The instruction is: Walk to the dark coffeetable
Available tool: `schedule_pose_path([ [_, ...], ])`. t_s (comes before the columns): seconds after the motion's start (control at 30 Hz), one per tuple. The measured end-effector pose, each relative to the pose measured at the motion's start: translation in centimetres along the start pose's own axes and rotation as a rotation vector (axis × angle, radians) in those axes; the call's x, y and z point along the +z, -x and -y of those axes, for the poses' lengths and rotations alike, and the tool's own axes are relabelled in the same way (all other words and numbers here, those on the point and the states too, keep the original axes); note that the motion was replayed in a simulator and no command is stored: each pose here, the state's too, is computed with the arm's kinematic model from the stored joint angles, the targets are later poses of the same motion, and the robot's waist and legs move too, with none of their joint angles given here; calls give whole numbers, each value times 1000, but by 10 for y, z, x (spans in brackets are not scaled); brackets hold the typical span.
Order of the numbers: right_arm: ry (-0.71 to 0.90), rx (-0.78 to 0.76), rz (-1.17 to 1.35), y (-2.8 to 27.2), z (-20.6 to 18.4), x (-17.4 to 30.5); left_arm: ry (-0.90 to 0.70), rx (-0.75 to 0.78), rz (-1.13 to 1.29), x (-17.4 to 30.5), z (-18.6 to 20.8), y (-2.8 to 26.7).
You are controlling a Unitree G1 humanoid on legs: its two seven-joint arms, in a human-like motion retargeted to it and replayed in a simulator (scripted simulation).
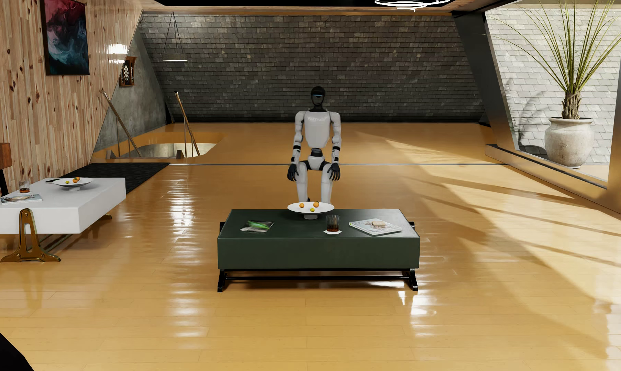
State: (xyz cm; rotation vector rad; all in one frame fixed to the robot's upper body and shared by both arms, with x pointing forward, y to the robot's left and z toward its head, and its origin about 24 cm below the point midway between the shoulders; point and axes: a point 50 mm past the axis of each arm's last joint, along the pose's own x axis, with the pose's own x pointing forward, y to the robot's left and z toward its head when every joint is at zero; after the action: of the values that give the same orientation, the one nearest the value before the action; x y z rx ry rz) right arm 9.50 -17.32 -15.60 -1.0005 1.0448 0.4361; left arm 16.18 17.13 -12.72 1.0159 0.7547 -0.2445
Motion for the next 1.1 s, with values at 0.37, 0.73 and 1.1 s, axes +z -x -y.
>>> schedule_pose_path([
  [0.37,-68,-145,119,-1,30,27,-137,-109,5,5,23,1],
  [0.73,-38,-135,72,-4,36,11,-153,-200,-122,-33,47,19],
  [1.1,-58,-152,80,-1,37,11,-125,-120,-51,-14,27,5],
])
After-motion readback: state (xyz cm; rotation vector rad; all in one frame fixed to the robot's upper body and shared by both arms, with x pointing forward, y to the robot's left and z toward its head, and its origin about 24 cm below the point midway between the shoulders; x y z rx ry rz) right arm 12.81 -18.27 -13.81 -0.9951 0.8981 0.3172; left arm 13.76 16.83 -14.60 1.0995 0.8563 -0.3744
